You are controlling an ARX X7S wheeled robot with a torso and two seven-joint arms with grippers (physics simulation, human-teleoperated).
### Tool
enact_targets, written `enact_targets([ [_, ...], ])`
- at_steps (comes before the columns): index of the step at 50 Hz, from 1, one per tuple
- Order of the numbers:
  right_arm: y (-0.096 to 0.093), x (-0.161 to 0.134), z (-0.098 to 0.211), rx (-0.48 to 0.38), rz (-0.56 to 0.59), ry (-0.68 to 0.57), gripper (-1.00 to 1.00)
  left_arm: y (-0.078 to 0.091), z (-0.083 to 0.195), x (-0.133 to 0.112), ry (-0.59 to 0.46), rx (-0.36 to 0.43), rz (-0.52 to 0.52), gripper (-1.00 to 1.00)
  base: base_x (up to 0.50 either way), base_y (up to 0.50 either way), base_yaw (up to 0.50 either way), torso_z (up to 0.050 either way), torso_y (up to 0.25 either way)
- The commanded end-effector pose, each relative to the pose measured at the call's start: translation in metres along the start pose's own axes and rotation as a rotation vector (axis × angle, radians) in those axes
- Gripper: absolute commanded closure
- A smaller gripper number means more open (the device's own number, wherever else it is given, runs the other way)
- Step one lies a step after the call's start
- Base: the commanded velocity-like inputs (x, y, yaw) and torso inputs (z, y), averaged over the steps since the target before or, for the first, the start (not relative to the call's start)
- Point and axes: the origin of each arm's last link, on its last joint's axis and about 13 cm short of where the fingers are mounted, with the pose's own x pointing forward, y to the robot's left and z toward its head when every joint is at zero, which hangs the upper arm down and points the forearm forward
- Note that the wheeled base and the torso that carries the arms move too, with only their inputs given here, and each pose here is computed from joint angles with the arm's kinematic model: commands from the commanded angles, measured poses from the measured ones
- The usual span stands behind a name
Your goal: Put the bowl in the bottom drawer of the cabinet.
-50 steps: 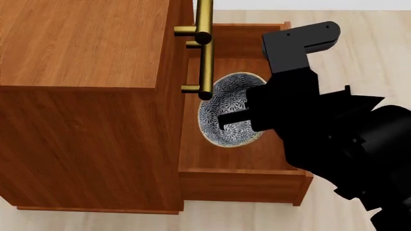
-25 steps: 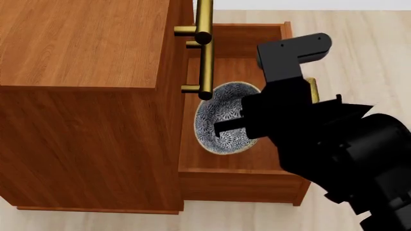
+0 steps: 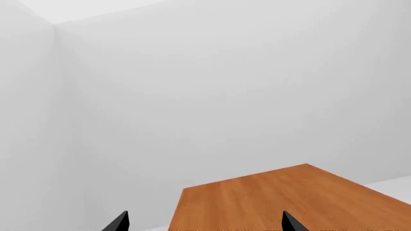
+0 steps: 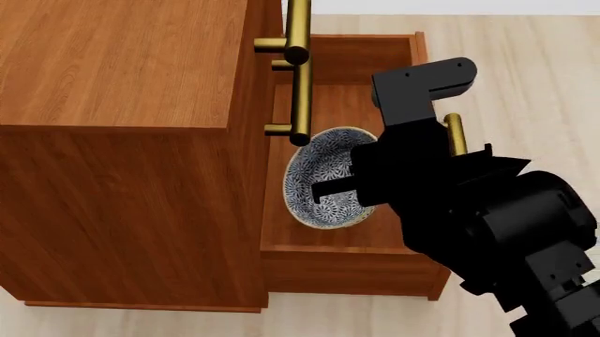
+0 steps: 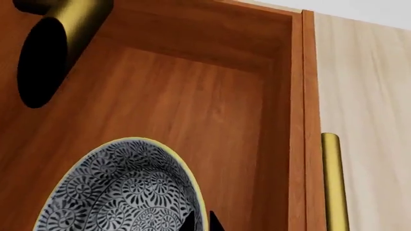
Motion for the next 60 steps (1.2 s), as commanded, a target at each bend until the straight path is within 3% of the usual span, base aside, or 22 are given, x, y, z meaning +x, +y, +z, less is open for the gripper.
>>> enact_targets([
  [1,0.001,0.008,-0.006,0.000,0.009,0.015,1.00,0.000,-0.001,0.000,0.004,0.000,0.002,-1.00,0.00,0.00,0.00,0.000,0.000],
  [24,0.001,0.013,-0.009,-0.003,0.015,0.032,1.00,0.000,-0.002,-0.001,0.005,0.002,0.001,-1.00,0.00,0.00,0.00,0.000,0.000],
  [25,0.001,0.012,-0.010,-0.001,0.017,0.034,-1.00,0.000,-0.002,-0.001,0.005,0.002,0.001,-1.00,0.00,0.00,0.00,0.000,0.000],
  [60,-0.010,-0.005,-0.002,-0.013,-0.029,0.024,-1.00,-0.002,0.000,0.000,-0.002,-0.003,-0.002,-1.00,0.00,0.00,0.00,0.000,-0.003],
])
